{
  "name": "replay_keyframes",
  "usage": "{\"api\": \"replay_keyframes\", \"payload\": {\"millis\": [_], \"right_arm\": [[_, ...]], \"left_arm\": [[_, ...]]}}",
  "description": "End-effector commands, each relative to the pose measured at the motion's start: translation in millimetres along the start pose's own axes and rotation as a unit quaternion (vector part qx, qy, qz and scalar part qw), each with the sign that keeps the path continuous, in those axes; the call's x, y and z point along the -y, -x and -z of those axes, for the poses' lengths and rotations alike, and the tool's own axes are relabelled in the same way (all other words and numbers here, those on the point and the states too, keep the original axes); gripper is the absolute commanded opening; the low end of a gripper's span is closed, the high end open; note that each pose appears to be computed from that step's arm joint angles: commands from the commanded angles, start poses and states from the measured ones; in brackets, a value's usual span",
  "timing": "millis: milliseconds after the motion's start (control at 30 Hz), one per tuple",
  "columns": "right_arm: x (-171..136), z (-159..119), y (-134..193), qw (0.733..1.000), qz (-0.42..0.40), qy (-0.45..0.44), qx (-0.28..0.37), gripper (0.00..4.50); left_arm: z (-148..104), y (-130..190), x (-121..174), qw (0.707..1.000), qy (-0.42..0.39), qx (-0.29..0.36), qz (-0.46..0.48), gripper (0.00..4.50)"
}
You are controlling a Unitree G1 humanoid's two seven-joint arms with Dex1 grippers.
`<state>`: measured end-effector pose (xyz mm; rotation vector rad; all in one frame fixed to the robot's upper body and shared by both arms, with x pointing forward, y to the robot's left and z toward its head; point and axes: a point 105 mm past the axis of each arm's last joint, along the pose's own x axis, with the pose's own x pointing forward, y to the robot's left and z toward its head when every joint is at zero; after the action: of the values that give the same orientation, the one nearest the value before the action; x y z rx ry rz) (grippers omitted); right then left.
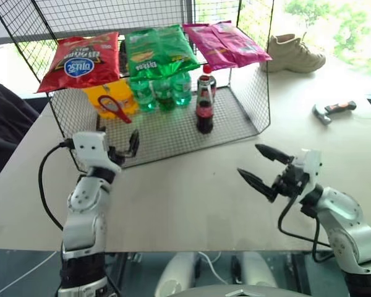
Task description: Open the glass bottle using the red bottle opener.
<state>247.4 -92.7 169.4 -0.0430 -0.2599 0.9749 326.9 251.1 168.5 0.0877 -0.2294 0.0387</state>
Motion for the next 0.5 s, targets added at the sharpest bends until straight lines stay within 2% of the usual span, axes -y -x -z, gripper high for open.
{"api": "replay_keyframes", "payload": {"millis": [33, 167, 500], "right_arm": [[-11.3, -21.1, -13.0, 0.999, -0.008, 0.044, 0.030, 4.20], [-15.8, -23.6, -22.5, 0.996, 0.004, 0.080, 0.025, 4.20], [-22.0, -22.1, -28.7, 0.997, 0.021, 0.073, 0.026, 4.20]], "left_arm": [[-19.2, -9.0, -11.9, 0.999, -0.011, 0.026, -0.034, 4.50], [-24.1, -15.6, -11.4, 0.999, -0.014, 0.029, -0.032, 4.50], [-28.0, -34.3, -17.7, 0.999, -0.025, 0.034, -0.024, 4.50]]}}
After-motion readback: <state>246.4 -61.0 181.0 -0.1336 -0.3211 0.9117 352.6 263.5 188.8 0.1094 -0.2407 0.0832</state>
